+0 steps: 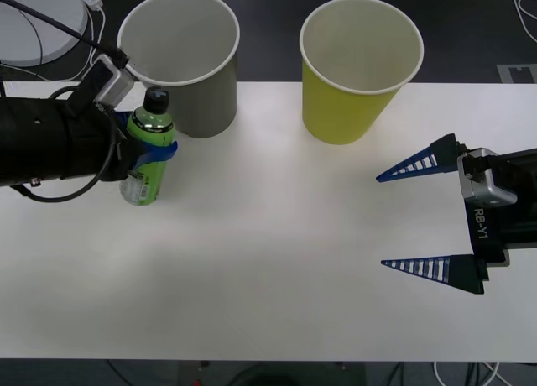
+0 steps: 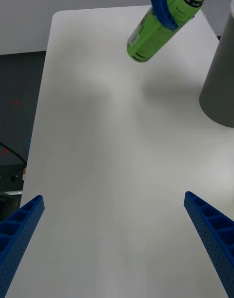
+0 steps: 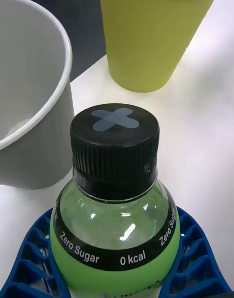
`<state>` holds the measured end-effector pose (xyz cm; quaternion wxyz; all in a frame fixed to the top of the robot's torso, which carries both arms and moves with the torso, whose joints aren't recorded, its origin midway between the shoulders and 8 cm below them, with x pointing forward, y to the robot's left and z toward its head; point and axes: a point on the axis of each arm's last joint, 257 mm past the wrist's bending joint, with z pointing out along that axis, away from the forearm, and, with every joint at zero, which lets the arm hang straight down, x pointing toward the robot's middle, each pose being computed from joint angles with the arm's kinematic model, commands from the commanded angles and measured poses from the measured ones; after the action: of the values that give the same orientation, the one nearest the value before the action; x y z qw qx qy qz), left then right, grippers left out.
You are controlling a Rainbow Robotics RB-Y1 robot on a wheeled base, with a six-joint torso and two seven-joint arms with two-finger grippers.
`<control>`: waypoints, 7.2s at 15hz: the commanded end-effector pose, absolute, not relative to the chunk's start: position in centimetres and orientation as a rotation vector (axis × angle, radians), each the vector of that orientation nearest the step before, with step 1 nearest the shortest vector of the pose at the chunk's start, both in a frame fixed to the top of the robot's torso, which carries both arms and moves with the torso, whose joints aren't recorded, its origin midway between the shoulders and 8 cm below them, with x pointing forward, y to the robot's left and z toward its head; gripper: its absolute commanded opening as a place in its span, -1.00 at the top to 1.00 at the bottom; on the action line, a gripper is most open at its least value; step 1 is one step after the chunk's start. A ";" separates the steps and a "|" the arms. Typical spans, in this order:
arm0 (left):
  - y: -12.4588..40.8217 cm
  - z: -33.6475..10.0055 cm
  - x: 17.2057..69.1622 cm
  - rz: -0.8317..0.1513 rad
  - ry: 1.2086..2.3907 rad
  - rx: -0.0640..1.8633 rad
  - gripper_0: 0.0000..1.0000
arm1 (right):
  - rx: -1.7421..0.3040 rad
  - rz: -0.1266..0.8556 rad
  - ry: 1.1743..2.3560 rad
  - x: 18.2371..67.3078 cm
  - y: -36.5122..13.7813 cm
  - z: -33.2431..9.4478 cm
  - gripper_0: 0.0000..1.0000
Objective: Put the can into the green bin and the plastic bottle into the gray bin
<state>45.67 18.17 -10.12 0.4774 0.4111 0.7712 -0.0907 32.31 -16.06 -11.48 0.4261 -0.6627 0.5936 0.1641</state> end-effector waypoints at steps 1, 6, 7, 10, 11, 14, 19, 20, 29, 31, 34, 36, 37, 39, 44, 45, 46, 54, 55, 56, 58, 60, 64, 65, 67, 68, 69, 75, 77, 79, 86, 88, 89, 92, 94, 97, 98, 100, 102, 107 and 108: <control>19.8 -8.4 46.2 -0.206 1.899 0.950 1.00 | -1.656 0.410 1.484 32.3 -16.1 -11.5 -1.00; 22.3 -6.5 47.0 -0.150 1.907 0.895 1.00 | -1.656 0.410 1.484 32.3 -16.1 -11.5 -1.00; 22.6 -6.2 47.2 -0.142 1.906 0.890 1.00 | -1.656 0.410 1.484 32.3 -16.1 -11.5 -1.00; 23.4 -5.3 47.2 -0.133 1.914 0.867 1.00 | -1.656 0.410 1.484 32.3 -16.1 -11.5 -1.00; 23.6 -5.1 47.3 -0.137 1.918 0.856 1.00 | -1.656 0.410 1.484 32.3 -16.1 -11.5 -1.00; 24.1 -4.5 47.3 -0.180 1.935 0.825 1.00 | -1.656 0.410 1.484 32.3 -16.1 -11.5 -1.00; 26.9 -2.4 46.8 -0.062 2.007 0.890 1.00 | -1.656 0.410 1.484 32.3 -16.1 -11.5 -1.00; 27.3 -1.9 46.8 -0.042 2.020 0.899 1.00 | -1.656 0.410 1.484 32.3 -16.1 -11.5 -1.00; 29.7 4.1 46.9 -0.009 2.065 0.934 1.00 | -1.656 0.410 1.484 32.3 -16.1 -11.5 -1.00; 29.3 4.6 47.1 -0.002 2.073 0.953 1.00 | -1.656 0.410 1.484 32.3 -16.1 -11.5 -1.00; 28.4 5.6 48.1 0.026 2.078 1.007 1.00 | -1.656 0.410 1.484 32.3 -16.1 -11.5 -1.00; 27.3 5.7 49.3 0.030 2.082 1.029 1.00 | -1.656 0.410 1.484 32.3 -16.1 -11.5 -1.00; 26.6 5.8 49.8 0.031 2.087 1.043 1.00 | -1.656 0.410 1.484 32.3 -16.1 -11.5 -1.00; 25.8 6.2 50.5 0.019 2.089 1.053 1.00 | -1.656 0.410 1.484 32.3 -16.1 -11.5 -1.00; 23.9 7.3 52.8 0.023 2.086 1.080 1.00 | -1.656 0.410 1.484 32.3 -16.1 -11.5 -1.00; 23.5 7.5 53.3 0.033 2.090 1.087 1.00 | -1.656 0.410 1.484 32.3 -16.1 -11.5 -1.00; 23.0 7.7 53.8 0.032 2.094 1.090 1.00 | -1.656 0.410 1.484 32.3 -16.1 -11.5 -1.00; 18.5 10.2 57.6 -0.082 2.039 1.023 1.00 | -1.656 0.410 1.484 32.3 -16.1 -11.5 -1.00; 18.1 10.4 58.0 -0.092 2.034 1.024 1.00 | -1.656 0.410 1.484 32.3 -16.1 -11.5 -1.00; 17.6 10.6 58.4 -0.098 2.028 1.025 1.00 | -1.656 0.410 1.484 32.3 -16.1 -11.5 -1.00; 16.6 10.6 59.2 -0.112 2.014 1.025 1.00 | -1.656 0.410 1.484 32.3 -16.1 -11.5 -1.00; 15.5 10.1 59.9 -0.097 2.002 1.032 1.00 | -1.656 0.410 1.484 32.3 -16.1 -11.5 -1.00; 13.5 9.2 60.4 -0.094 1.992 1.049 1.00 | -1.656 0.410 1.484 32.3 -16.1 -11.5 -1.00; 13.0 9.1 60.6 -0.095 1.987 1.047 1.00 | -1.656 0.410 1.484 32.3 -16.1 -11.5 -1.00; 12.3 8.9 60.9 -0.102 1.982 1.047 0.99 | -1.656 0.410 1.484 32.3 -16.1 -11.5 -1.00; 12.2 8.8 60.9 -0.097 1.980 1.052 0.74 | -1.656 0.410 1.484 32.3 -16.1 -11.5 -1.00; 12.1 8.7 60.9 -0.092 1.975 1.061 -0.24 | -1.656 0.410 1.484 32.3 -16.1 -11.5 -1.00; 12.1 8.7 61.0 -0.078 1.968 1.074 -1.00 | -1.656 0.410 1.484 32.3 -16.1 -11.5 -1.00; 12.0 8.7 61.0 -0.080 1.968 1.074 -1.00 | -1.656 0.410 1.484 32.3 -16.1 -11.5 -1.00; 12.1 8.7 61.0 -0.076 1.968 1.074 -1.00 | -1.656 0.410 1.484 32.3 -16.1 -11.5 -1.00; 12.1 8.7 61.0 -0.076 1.968 1.074 -1.00 | -1.656 0.410 1.484 32.3 -16.1 -11.5 -1.00; 12.6 8.6 60.9 -0.079 1.972 1.076 -1.00 | -1.656 0.410 1.484 32.3 -16.1 -11.5 -1.00; 12.8 8.7 60.8 -0.073 1.966 1.082 -1.00 | -1.656 0.410 1.484 32.3 -16.1 -11.5 -1.00; 13.7 7.5 59.8 -0.060 1.969 1.077 -1.00 | -1.656 0.410 1.484 32.3 -16.1 -11.5 -1.00; 14.5 6.9 58.7 -0.034 1.965 1.086 -1.00 | -1.656 0.410 1.484 32.3 -16.1 -11.5 -1.00; 16.0 6.5 57.3 -0.010 1.962 1.105 -1.00 | -1.656 0.410 1.484 32.3 -16.1 -11.5 -1.00; 16.6 6.4 56.9 -0.008 1.960 1.106 -1.00 | -1.656 0.410 1.484 32.3 -16.1 -11.5 -1.00; 17.6 6.1 55.9 -0.024 1.951 1.100 -1.00 | -1.656 0.410 1.484 32.3 -16.1 -11.5 -1.00; 18.3 5.3 54.6 -0.047 1.941 1.096 -1.00 | -1.656 0.410 1.484 32.3 -16.1 -11.5 -1.00; 19.7 3.3 52.4 -0.057 1.909 1.102 -1.00 | -1.656 0.410 1.484 32.3 -16.1 -11.5 -1.00; 19.7 2.8 51.8 -0.074 1.900 1.098 -1.00 | -1.656 0.410 1.484 32.3 -16.1 -11.5 -1.00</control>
<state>52.21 19.70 3.14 0.4526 0.4456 0.7720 -0.0252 32.31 -16.06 -11.48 0.4261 -0.6627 0.5936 0.1641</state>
